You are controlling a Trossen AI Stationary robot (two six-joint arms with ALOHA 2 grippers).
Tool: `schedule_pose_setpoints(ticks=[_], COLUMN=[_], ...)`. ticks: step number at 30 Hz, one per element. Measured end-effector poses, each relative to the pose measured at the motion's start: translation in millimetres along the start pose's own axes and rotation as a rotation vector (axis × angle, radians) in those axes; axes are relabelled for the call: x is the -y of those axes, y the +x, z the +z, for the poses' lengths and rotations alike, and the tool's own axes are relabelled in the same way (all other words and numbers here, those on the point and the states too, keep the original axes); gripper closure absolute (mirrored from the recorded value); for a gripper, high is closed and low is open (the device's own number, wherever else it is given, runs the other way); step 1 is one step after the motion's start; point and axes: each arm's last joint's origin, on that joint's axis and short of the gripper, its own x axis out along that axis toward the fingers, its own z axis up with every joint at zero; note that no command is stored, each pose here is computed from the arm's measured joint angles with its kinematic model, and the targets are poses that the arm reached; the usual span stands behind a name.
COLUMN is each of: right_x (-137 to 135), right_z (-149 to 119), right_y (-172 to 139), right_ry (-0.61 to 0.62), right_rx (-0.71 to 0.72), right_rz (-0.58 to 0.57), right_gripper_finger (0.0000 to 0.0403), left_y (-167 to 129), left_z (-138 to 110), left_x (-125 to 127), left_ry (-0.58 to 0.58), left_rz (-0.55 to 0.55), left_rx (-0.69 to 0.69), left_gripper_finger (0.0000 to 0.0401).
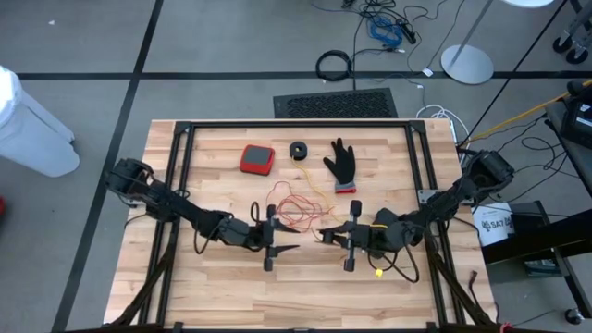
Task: Coil cords
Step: Coil the red wire onto spool
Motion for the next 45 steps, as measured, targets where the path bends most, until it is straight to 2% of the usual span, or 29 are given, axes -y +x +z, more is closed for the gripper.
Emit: schedule_pose_setpoints(ticks=[5, 9, 13, 19, 22, 26, 31, 41, 45], right_x=[0, 0, -2, -10, -14, -14, -13, -4, 3], right_z=[0, 1, 4, 5, 5, 11, 17, 17, 16], right_y=[2, 1, 1, -5, -7, -8, -9, -2, 2], right_ry=[-0.018, -0.046, -0.063, -0.085, -0.112, -0.104, -0.107, -0.112, -0.112], right_rx=[0.015, 0.024, 0.055, 0.067, 0.075, 0.141, 0.195, 0.195, 0.165], right_rz=[-0.001, 0.011, 0.097, 0.155, 0.188, 0.231, 0.218, 0.166, 0.06], right_gripper_finger=[0.0403, 0.0403, 0.0403, 0.0403, 0.0403, 0.0403, 0.0403, 0.0403, 0.0403], left_y=[0, 1, 3, 5, 5, 4, 3, 2, 2], left_z=[0, 1, 7, 18, 21, 20, 18, 13, 13], left_x=[-1, -6, -16, -31, -33, -28, -17, -13, -14], left_ry=[0.046, 0.09, 0.099, 0.065, 0.055, 0.028, 0.053, 0.087, 0.12], left_rz=[0.005, 0.056, 0.115, 0.176, 0.171, 0.107, 0.049, 0.038, 0.089], left_rx=[-0.002, 0.003, 0.055, 0.169, 0.2, 0.204, 0.176, 0.129, 0.116], left_gripper_finger=[0.0217, 0.0217, 0.0217, 0.0217, 0.0217, 0.0217, 0.0217, 0.0217, 0.0217])
